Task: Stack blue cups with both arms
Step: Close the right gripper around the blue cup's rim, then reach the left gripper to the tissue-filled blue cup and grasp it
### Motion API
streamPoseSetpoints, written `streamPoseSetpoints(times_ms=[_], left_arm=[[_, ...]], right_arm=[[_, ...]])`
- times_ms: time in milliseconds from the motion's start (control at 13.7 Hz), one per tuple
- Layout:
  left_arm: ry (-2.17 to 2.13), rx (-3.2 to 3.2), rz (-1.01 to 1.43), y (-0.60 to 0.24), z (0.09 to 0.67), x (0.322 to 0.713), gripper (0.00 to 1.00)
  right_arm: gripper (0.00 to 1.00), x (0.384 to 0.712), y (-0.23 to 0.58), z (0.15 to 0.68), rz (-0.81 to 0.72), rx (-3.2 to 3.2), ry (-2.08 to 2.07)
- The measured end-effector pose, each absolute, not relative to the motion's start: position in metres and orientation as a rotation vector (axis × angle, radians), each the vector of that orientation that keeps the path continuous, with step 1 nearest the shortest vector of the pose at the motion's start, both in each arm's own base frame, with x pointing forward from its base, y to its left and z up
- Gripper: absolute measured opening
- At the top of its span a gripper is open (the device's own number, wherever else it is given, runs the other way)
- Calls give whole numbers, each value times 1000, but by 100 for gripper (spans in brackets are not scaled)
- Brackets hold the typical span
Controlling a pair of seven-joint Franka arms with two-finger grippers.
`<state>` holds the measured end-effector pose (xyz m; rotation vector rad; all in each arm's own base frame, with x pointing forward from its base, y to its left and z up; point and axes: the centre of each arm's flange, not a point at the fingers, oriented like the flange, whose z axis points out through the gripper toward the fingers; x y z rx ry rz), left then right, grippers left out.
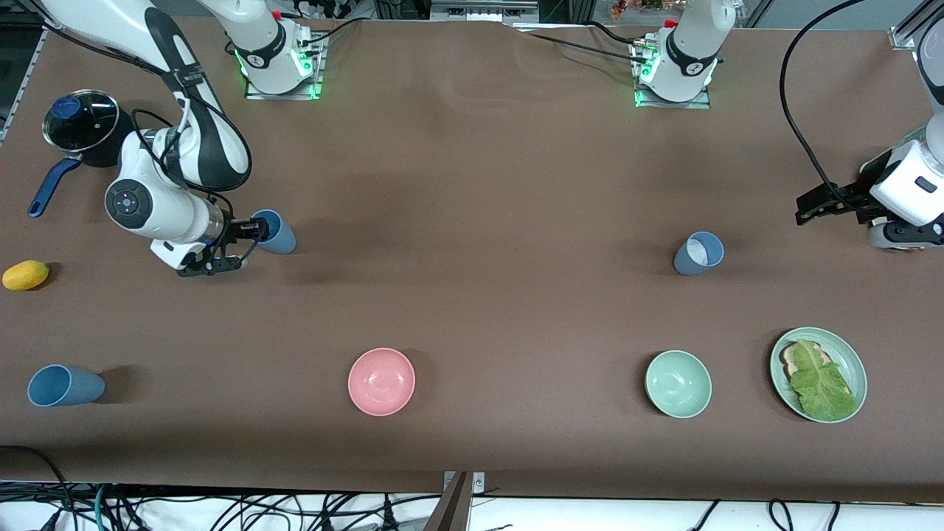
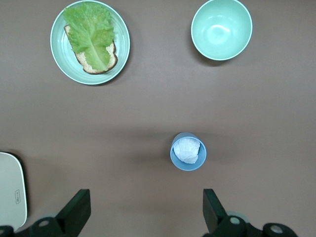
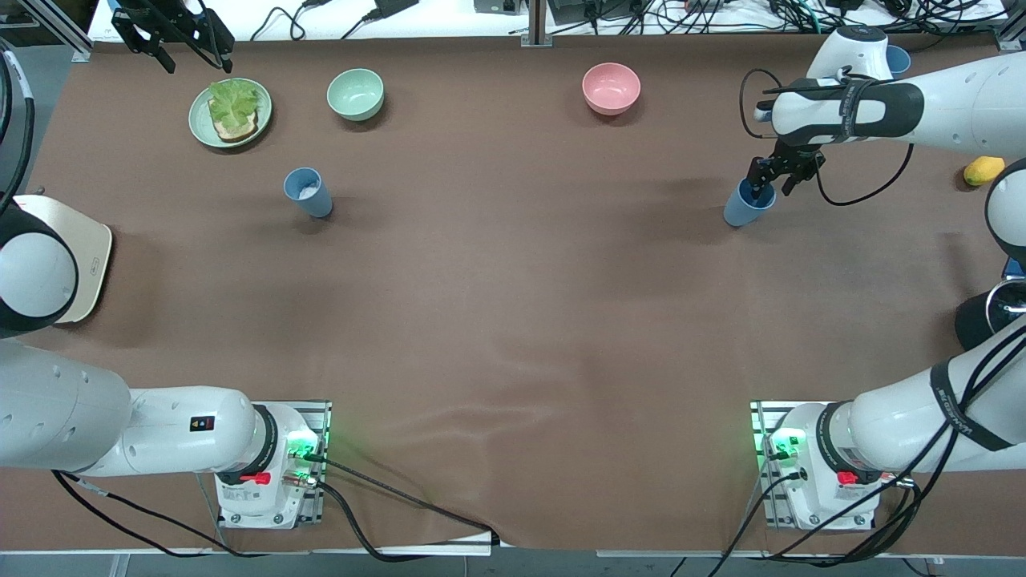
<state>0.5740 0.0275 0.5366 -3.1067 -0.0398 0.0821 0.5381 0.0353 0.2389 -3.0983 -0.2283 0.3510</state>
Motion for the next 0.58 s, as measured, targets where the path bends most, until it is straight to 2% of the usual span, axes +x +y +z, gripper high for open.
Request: streamPoseSetpoints(times_ms=[292, 365, 584], left_arm=[[-44, -3106, 143, 30, 523, 576, 100], [-55, -3105, 184, 35, 510, 578, 100], [-82, -3103, 329, 56, 451, 588, 100]], right_arm=[[62, 539, 35, 236, 344, -3099, -228], [62, 539, 36, 236, 344, -3099, -229], [51, 539, 37, 235, 344, -3098, -231]])
